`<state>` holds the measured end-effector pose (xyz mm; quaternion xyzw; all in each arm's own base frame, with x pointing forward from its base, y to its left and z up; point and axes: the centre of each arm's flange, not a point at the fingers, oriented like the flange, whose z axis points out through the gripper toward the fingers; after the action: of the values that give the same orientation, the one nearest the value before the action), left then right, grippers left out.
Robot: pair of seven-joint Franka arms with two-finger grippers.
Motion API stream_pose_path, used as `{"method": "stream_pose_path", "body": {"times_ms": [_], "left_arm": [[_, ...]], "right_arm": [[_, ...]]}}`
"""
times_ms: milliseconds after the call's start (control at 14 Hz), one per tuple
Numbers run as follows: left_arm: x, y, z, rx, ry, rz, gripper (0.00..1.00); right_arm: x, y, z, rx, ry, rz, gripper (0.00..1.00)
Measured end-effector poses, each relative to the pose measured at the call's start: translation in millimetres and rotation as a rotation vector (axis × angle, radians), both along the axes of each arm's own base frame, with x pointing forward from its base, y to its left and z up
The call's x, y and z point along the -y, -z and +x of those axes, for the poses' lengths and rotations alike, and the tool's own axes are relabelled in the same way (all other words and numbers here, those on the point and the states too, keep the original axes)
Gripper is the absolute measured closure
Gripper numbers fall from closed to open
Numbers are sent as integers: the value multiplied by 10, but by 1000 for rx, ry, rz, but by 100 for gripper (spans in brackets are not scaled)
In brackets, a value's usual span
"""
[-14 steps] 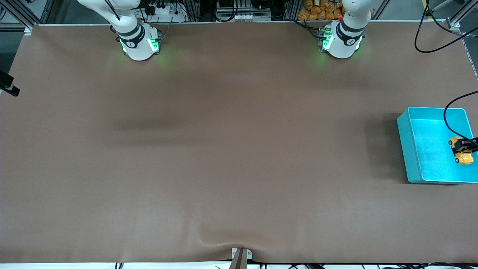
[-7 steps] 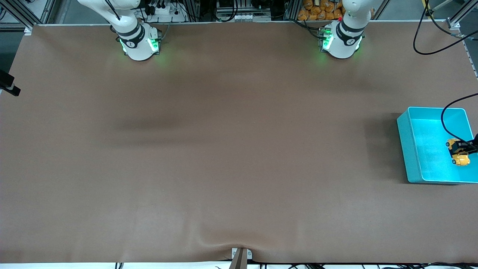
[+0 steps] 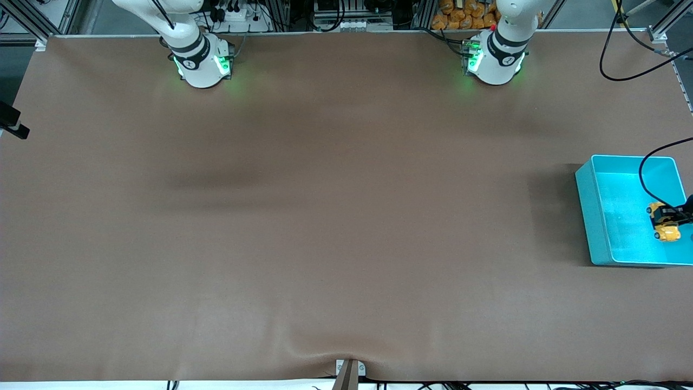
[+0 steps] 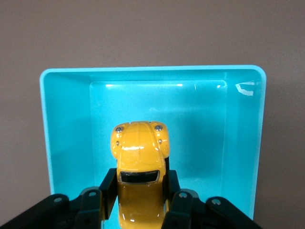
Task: Wind and store yellow beetle car
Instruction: 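Lower the held car into the turquoise bin with the left gripper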
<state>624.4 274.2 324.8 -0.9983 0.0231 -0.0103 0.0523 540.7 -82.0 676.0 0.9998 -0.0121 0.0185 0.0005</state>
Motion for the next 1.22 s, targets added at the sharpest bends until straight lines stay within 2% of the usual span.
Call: {"method": "stream_pose_path", "body": {"times_ms": [572,1216], "left_arm": [[90,663,-2,-20,5,-49,54],[126,1069,-100,-37,8,-70,54]], "right_arm": [[14,-4,-6,-2,3,0,0],[31,-3,-6,-1,6,0,0]]}}
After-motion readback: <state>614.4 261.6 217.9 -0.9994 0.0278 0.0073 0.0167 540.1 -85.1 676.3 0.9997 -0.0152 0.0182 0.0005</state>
